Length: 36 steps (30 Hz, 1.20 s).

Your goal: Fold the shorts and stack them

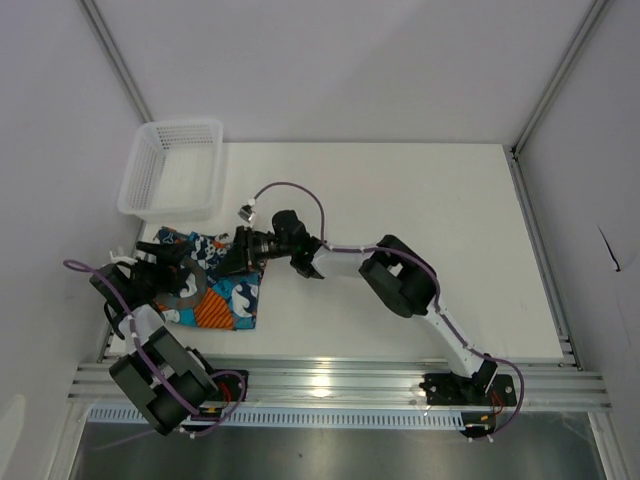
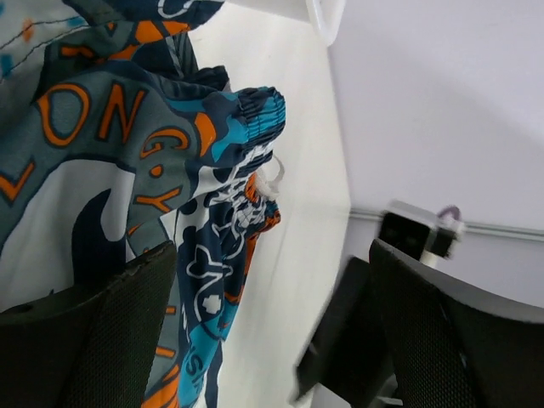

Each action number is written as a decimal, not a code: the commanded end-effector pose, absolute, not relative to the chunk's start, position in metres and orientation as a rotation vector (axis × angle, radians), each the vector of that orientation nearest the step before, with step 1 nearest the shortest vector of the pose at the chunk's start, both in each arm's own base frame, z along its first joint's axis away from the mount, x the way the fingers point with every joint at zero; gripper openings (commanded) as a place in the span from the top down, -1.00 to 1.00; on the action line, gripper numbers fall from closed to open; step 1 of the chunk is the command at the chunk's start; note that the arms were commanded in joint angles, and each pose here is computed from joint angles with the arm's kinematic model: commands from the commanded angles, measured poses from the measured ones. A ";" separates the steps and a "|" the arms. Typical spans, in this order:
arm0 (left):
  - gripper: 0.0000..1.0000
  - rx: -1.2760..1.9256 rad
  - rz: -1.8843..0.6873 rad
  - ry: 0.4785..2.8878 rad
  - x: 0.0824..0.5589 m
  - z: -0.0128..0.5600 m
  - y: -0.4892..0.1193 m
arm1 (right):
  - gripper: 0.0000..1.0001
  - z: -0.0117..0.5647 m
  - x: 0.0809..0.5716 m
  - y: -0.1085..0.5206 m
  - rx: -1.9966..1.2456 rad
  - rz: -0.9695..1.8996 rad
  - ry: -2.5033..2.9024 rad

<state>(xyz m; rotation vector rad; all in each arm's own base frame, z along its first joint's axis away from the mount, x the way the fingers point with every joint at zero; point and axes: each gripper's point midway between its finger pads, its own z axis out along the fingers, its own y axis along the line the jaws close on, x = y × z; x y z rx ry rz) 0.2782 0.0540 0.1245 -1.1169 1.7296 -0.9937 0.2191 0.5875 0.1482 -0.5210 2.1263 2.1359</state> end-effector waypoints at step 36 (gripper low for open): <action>-0.98 -0.996 -0.577 1.492 0.251 0.189 0.104 | -0.26 0.244 0.215 0.490 -0.687 1.917 1.932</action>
